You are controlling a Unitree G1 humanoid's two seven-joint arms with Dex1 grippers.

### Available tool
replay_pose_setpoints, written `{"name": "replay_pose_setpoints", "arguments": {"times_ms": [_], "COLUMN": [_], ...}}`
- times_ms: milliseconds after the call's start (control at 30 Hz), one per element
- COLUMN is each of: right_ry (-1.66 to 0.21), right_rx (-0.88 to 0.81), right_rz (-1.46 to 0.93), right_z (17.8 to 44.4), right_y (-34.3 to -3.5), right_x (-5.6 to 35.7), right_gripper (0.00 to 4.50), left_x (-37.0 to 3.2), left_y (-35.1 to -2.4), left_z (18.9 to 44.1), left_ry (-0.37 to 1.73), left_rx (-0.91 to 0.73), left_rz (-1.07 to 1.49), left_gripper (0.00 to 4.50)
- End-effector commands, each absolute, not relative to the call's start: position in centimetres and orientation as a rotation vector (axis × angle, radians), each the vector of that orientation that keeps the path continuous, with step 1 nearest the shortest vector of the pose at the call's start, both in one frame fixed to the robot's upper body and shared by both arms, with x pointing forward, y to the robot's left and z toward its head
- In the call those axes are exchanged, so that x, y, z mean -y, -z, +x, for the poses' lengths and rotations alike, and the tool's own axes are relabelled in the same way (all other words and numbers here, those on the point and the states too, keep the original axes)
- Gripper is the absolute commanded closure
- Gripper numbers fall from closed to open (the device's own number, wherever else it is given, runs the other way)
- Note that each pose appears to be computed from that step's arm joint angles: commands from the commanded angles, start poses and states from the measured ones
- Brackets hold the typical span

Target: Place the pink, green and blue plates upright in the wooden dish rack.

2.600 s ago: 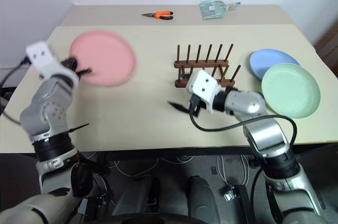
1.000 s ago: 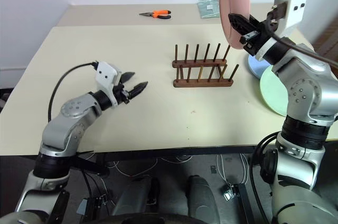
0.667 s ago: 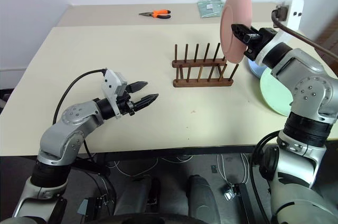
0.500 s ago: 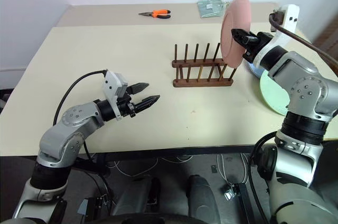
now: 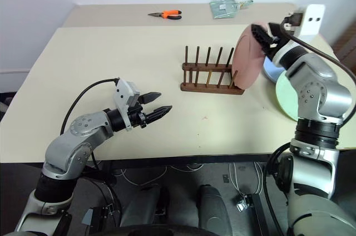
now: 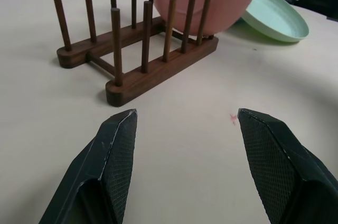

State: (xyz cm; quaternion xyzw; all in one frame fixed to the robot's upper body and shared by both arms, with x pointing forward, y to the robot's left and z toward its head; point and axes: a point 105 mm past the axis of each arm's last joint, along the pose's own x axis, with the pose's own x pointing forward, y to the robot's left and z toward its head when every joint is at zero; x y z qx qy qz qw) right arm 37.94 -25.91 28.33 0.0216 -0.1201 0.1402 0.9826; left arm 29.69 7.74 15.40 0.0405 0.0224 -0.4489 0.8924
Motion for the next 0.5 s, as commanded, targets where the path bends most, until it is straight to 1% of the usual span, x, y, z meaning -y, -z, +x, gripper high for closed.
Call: {"name": "replay_pose_setpoints", "arguments": {"times_ms": [33,67,133,233,267,367,433,500], "right_ry": [-0.221,-0.21,-0.211,-0.223,-0.212,-0.236,-0.211,-0.191], "right_rx": [0.315,0.279,0.182,0.034,-0.022,-0.189,-0.25,-0.295], "right_rz": [-0.036,-0.049,-0.148,-0.205,-0.239,-0.414,-0.516,-0.605], "right_z": [34.3,33.7,32.6,31.4,31.2,31.1,31.4,31.8], "right_y": [-30.5,-29.8,-27.7,-24.2,-22.9,-17.7,-15.5,-14.0], "right_x": [30.6,31.5,32.4,32.5,32.5,30.9,30.6,30.6], "right_gripper": [1.53,1.53,1.53,1.53,1.53,1.53,1.53,1.53], "left_x": [-7.6,-7.6,-7.6,-7.4,-7.3,-6.7,-6.5,-6.4], "left_y": [-16.5,-16.5,-16.2,-15.9,-15.8,-15.8,-15.9,-15.9], "left_z": [29.3,29.4,29.4,29.5,29.5,29.8,29.9,30.0], "left_ry": [0.938,0.938,0.945,0.965,0.972,1.001,1.008,1.011], "left_rx": [0.006,0.005,-0.003,-0.013,-0.015,-0.009,-0.006,-0.003], "left_rz": [0.105,0.106,0.109,0.121,0.123,0.131,0.133,0.133], "left_gripper": [1.37,1.37,1.37,1.37,1.37,1.37,1.37,1.37]}}
